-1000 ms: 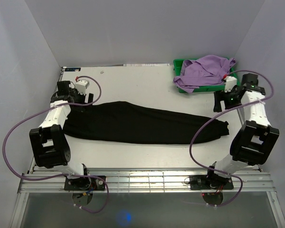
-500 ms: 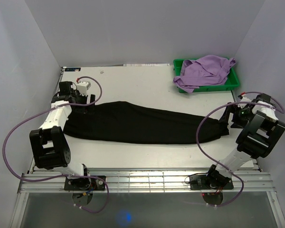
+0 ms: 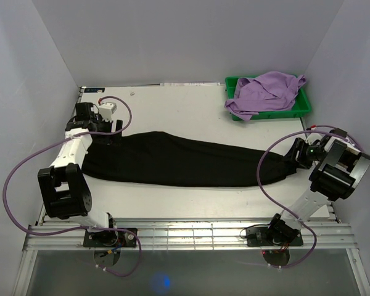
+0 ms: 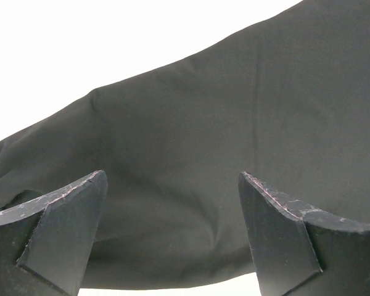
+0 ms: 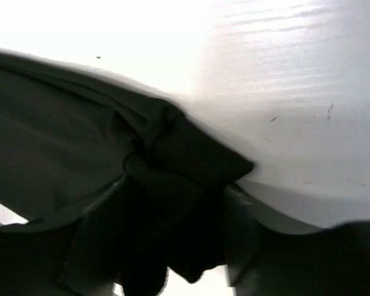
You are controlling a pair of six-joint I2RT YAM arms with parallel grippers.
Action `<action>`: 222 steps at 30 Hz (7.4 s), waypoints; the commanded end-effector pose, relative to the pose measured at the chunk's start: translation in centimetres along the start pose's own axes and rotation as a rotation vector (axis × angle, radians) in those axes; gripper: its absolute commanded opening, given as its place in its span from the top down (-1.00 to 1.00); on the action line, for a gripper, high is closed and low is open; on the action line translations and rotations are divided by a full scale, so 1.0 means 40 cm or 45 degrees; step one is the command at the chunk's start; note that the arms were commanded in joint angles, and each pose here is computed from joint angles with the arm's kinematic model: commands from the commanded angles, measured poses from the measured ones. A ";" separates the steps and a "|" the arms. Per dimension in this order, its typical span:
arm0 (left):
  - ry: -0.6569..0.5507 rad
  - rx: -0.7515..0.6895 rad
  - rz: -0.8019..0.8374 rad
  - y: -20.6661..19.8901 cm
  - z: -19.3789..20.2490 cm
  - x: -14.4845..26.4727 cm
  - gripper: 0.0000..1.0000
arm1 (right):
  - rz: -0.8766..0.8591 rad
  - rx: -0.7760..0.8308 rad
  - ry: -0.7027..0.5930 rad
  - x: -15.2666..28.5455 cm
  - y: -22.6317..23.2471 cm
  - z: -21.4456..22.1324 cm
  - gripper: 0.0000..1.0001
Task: Fold and stack the trousers
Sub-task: Fold the trousers
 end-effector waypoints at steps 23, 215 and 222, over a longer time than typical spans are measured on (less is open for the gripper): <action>-0.067 0.018 0.159 -0.028 -0.047 0.008 -0.96 | -0.255 0.085 -0.258 0.252 0.126 -0.127 0.85; 0.056 0.129 0.680 -0.467 -0.219 -0.064 -0.36 | -0.436 0.957 0.227 -0.108 0.585 0.169 -0.02; -0.325 -0.037 1.115 -0.555 -0.319 0.139 -0.43 | -0.651 0.869 0.192 -0.094 0.669 0.227 0.22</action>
Point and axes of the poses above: each gripper's point midway between its finger pads, its own x axis back along the fingers, its own y axis along the line the jaws close on, z = x × y, the point moved 4 cm from there along x, back along the fingers, and after that the axes turned 11 degrees about -x, right-handed, at the moved point
